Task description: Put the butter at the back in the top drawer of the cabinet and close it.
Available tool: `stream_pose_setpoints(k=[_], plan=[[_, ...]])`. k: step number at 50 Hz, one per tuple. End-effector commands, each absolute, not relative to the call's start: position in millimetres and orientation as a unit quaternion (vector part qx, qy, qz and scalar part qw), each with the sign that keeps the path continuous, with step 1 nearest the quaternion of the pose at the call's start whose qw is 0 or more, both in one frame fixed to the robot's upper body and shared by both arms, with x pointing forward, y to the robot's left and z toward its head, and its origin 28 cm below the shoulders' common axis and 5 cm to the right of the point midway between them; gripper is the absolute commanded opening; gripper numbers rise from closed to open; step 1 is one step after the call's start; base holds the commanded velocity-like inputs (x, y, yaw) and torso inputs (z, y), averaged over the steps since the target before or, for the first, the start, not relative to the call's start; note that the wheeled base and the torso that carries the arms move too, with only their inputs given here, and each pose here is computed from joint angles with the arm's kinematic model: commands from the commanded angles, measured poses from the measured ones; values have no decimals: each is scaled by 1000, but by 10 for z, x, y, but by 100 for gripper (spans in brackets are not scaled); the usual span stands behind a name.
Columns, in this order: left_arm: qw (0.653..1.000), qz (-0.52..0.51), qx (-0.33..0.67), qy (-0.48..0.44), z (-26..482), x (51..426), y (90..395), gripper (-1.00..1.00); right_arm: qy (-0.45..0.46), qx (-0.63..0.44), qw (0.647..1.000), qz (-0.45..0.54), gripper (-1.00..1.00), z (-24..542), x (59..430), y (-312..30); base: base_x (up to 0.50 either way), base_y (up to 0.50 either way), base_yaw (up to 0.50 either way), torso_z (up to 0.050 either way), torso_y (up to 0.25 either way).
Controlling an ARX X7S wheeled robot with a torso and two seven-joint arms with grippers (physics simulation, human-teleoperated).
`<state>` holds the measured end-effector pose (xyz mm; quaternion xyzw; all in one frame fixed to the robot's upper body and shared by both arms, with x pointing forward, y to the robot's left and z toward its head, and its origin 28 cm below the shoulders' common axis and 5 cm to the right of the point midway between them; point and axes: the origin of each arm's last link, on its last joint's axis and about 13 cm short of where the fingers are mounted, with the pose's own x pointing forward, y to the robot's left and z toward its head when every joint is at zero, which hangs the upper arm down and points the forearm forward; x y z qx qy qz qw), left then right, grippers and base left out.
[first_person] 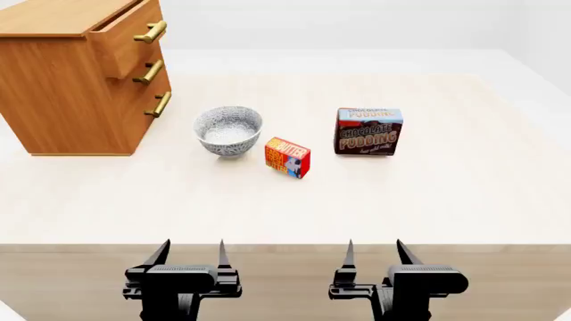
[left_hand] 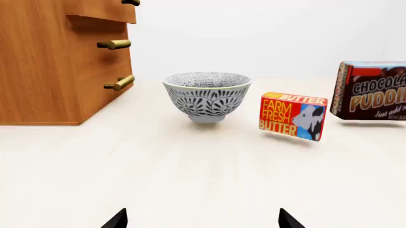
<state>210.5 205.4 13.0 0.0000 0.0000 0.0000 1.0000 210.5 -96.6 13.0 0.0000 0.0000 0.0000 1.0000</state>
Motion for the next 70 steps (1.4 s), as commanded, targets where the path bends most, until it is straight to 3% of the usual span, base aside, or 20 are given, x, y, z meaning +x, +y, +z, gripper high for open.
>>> stream_pose_setpoints(k=[1,22,55,70], plan=[[1000,0,0,0,130,2105,2054,100,-1,0,1000,0,100,130,2104,-963,0,0,0,0,0],[1000,0,0,-2,126,2106,2053,100,-5,4,1000,1,100,127,2102,-967,0,6,0,0,0],[1000,0,-1,-5,128,2107,2054,100,-4,5,1000,0,100,125,2106,-969,0,497,0,0,0],[1000,-1,1,0,123,2116,2053,100,-2,11,1000,-4,100,121,2110,-975,0,32,0,5,0]])
